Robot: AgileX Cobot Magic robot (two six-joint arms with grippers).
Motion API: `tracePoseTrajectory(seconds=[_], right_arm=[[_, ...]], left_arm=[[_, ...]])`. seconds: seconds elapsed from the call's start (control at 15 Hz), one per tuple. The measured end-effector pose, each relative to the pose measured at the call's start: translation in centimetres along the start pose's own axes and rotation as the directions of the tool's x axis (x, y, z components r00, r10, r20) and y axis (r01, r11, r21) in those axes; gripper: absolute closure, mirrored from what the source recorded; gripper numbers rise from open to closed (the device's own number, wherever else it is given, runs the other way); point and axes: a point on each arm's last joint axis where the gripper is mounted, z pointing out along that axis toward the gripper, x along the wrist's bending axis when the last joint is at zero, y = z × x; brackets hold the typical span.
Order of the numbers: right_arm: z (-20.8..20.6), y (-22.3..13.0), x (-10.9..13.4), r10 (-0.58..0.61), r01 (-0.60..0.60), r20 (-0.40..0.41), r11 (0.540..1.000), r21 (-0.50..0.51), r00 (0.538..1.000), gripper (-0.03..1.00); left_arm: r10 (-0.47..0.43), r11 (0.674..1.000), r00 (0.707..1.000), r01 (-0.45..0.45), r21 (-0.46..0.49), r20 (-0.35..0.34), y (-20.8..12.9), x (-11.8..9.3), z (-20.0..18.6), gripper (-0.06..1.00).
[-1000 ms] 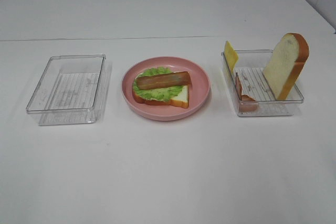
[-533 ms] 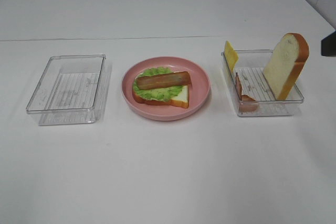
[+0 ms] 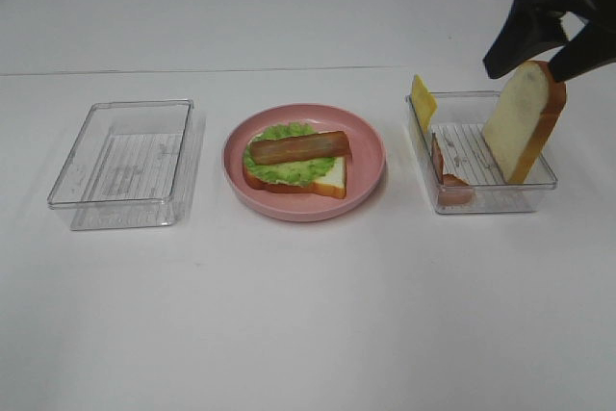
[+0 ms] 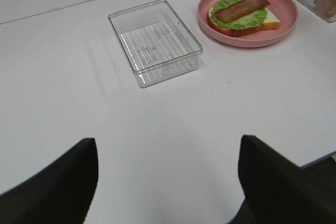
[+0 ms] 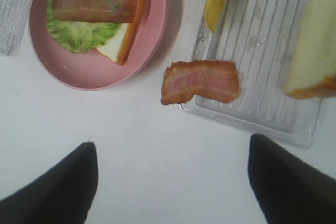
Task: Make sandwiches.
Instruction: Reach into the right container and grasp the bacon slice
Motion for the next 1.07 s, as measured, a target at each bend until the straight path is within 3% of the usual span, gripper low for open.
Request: tracePoseTrajectory(seconds=[0.07,0.27,0.47,0.8,1.07], right_arm=[[1.3,1.0,0.7,-0.036,0.036,0.001,0.999,0.035,0.999,0.23],[4.9,3.1,2.2,0.03,-0.031,0.004,0.992,0.121,1.0,0.25],[8.4,4.2,1.4,0.154,-0.158,0.035,0.962,0.223,0.987,0.33],[12.7,3.8,-0.4,0.161,-0.181,0.086,0.932,0.313,0.983,0.35],[14.6,3.9,-1.2,0.17,-0.194,0.107,0.937,0.292,0.98,0.44]], left_arm=[[0.0,1.0,1.0,0.0,0.0,0.0,0.0,0.0,0.0,0.24],[0.0,1.0,1.0,0.0,0.0,0.0,0.0,0.0,0.0,0.24],[0.0,1.0,1.0,0.0,0.0,0.0,0.0,0.0,0.0,0.24],[0.0,1.0,1.0,0.0,0.0,0.0,0.0,0.0,0.0,0.24],[0.0,1.0,1.0,0.0,0.0,0.0,0.0,0.0,0.0,0.24]])
